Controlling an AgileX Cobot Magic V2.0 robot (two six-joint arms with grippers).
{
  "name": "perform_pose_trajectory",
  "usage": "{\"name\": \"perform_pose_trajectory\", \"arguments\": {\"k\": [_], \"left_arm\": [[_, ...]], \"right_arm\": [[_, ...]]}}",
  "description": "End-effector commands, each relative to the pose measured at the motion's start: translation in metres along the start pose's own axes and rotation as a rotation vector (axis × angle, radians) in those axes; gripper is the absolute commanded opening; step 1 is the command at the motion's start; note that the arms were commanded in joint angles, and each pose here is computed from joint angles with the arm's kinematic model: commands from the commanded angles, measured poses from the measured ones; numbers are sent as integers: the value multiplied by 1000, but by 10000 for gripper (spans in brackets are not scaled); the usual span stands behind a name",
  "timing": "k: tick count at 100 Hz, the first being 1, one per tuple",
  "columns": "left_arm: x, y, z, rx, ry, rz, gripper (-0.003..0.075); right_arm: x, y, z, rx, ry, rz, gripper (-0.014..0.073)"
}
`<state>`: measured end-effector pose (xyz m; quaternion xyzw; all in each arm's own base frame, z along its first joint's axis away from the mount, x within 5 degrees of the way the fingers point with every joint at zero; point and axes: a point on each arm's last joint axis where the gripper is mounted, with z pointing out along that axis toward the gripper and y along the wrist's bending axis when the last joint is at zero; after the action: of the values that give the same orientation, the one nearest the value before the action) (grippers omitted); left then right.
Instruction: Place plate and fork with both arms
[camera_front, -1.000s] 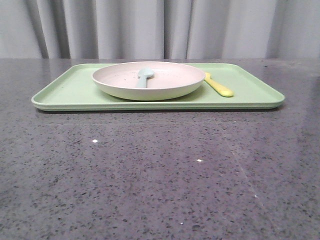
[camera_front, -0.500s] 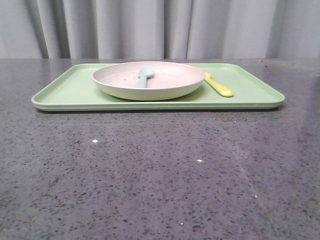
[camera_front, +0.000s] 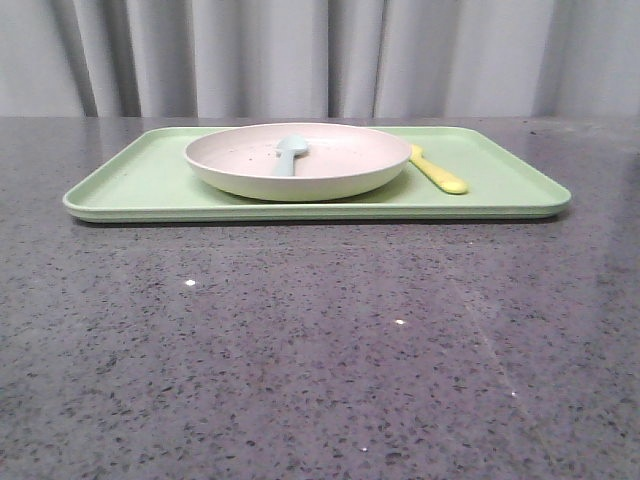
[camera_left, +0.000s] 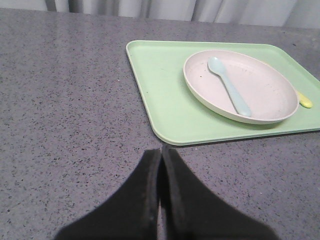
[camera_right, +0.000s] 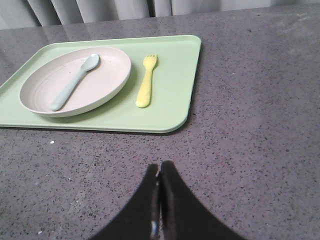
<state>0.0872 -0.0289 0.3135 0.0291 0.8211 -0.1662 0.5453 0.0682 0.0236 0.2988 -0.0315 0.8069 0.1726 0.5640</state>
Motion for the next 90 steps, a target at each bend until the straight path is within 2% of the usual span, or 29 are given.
{"name": "perform_pose_trajectory", "arguments": {"k": [1, 42, 62, 72, 90], "left_arm": [[-15, -2, -4, 9, -99, -19, -20], [-15, -2, -4, 7, -99, -17, -21], [-15, 2, -9, -47, -127, 54, -20], [-14, 6, -11, -82, -194, 65, -21], [-2, 20, -12, -186, -415, 123, -21]], "right_arm": [[-15, 3, -4, -18, -107, -19, -68], [-15, 3, -4, -18, -107, -19, -68], [-15, 3, -4, -18, -107, -19, -68], [-15, 3, -4, -18, -107, -19, -68], [-15, 3, -4, -18, -107, -19, -68]]}}
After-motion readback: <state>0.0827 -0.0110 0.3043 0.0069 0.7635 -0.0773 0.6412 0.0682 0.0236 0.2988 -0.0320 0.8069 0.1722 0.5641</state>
